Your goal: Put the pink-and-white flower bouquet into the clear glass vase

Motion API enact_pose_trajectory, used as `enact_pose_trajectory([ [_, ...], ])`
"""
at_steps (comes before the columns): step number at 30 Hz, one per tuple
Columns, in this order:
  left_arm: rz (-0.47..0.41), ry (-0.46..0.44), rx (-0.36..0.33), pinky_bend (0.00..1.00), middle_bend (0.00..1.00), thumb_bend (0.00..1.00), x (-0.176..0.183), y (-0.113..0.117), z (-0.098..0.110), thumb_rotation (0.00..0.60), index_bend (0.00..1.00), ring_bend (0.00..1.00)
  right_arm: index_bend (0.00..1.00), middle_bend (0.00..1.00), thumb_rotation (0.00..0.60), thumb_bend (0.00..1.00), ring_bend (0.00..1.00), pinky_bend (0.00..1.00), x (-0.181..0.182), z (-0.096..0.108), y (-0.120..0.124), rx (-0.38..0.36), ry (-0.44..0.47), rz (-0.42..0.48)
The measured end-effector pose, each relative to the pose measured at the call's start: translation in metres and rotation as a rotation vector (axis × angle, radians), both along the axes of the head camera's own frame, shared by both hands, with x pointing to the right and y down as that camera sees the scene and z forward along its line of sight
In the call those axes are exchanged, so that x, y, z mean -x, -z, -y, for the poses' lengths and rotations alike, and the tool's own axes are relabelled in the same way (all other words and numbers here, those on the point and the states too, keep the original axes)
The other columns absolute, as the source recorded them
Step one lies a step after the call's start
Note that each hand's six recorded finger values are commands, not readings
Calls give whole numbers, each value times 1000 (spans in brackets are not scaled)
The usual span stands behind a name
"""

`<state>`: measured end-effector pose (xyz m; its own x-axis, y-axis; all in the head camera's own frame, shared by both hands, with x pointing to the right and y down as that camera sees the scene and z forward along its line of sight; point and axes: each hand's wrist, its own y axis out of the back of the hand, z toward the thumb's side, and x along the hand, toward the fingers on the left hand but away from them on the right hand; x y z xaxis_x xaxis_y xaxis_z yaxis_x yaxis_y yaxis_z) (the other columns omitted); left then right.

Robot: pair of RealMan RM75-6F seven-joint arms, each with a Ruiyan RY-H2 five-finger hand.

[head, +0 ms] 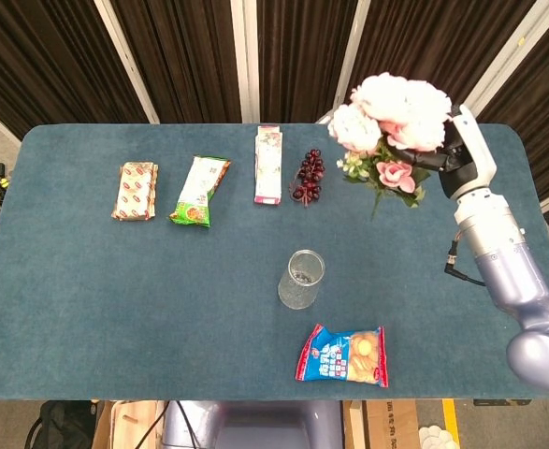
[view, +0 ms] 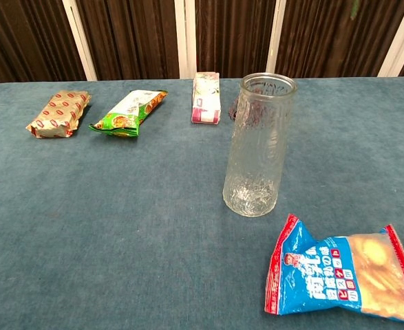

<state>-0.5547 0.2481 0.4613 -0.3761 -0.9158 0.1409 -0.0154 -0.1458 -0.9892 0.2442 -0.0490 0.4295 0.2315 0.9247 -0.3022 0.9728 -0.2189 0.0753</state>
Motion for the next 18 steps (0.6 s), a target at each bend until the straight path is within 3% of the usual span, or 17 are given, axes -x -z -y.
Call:
enact_pose_trajectory([
  [4, -11, 2, -5, 29, 0, 195, 2, 2, 0, 600, 157, 0, 513, 474, 600, 293, 518, 139, 19, -5, 16, 37, -36, 79],
  [9, -33, 1, -19, 29, 0, 196, 4, 6, -2, 600, 158, 0, 513, 474, 600, 293, 518, 139, 54, -20, 31, 67, -1, 128],
  [18, -46, 6, -29, 29, 0, 195, 10, 12, -4, 600, 157, 0, 513, 474, 600, 293, 517, 140, 76, -48, 18, 96, 47, 142],
])
